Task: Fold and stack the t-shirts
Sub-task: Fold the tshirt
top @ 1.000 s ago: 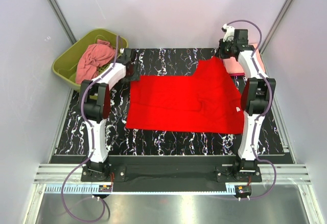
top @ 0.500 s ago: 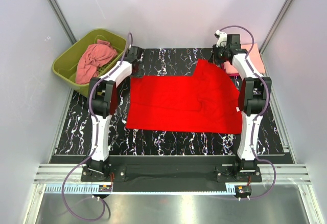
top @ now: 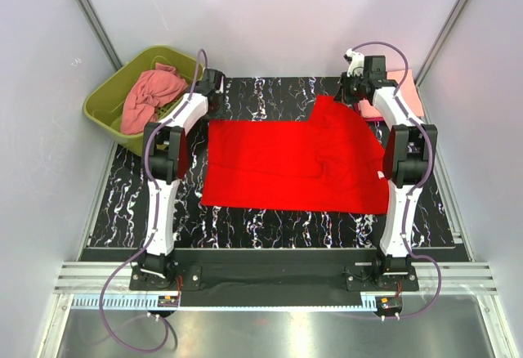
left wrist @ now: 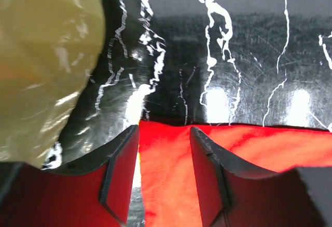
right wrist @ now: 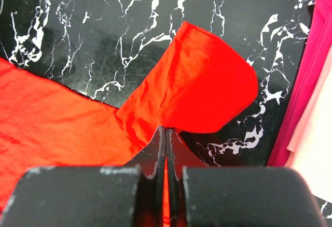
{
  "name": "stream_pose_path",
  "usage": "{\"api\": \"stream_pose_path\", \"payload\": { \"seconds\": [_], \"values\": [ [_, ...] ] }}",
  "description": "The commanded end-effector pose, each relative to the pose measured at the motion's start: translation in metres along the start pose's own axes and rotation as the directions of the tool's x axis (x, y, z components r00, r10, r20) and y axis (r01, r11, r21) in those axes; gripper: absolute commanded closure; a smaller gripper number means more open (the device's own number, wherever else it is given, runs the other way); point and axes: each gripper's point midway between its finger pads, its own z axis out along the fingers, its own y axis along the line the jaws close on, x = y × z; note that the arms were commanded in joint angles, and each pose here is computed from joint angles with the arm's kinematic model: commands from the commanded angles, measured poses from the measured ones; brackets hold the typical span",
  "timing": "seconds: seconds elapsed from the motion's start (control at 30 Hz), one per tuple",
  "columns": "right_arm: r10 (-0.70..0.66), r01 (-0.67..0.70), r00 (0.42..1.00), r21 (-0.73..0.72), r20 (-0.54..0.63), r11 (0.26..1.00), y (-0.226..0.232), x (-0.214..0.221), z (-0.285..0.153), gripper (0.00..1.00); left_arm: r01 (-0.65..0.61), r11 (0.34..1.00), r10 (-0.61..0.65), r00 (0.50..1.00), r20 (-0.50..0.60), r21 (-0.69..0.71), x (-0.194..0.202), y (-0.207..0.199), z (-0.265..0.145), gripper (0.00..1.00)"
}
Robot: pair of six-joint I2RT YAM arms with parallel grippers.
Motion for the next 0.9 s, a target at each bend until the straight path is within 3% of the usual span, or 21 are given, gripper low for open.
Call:
{"api": "stream_pose_path", "payload": {
  "seconds": [0.0,0.1,0.2,0.23,0.33,0.57,0.87],
  "values": [
    [-0.075,0.073,0.989,0.018,0.124,0.997,0.011,-0.049,-0.036,1.00,0.031,0.999,-0.031,1.000,-0.004,0.040,-0.005,-0.003,0.003,0.53],
    [-0.080,0.078,0.989,0.021,0.125,0.997,0.012,-0.050,-0.037,1.00,0.033,0.999,-0.032,0.999,-0.026,0.037,0.001,-0.003,0.008,0.57],
    [-0.079,0.077,0.990,0.023,0.121,0.997,0.011,-0.049,-0.036,1.00,0.033,0.999,-0.032,0.999,-0.032,0.038,0.001,-0.004,0.008,0.71],
    [-0.079,0.076,0.990,0.028,0.116,0.997,0.010,-0.047,-0.035,1.00,0.035,0.999,-0.034,0.999,-0.031,0.037,0.001,-0.003,0.008,0.82],
    [-0.083,0.077,0.989,0.055,0.118,0.996,0.004,-0.047,-0.035,1.00,0.037,0.999,-0.037,0.999,-0.011,0.033,-0.007,-0.001,0.001,0.99],
    [-0.086,0.064,0.985,0.149,0.147,0.987,-0.006,-0.055,-0.049,1.00,0.099,0.989,-0.110,0.990,0.092,0.113,-0.039,-0.013,-0.046,1.00],
    [-0.086,0.048,0.981,0.212,0.174,0.976,-0.007,-0.052,-0.072,1.00,0.123,0.986,-0.137,0.982,0.131,0.111,-0.044,-0.007,-0.082,1.00]
  ]
}}
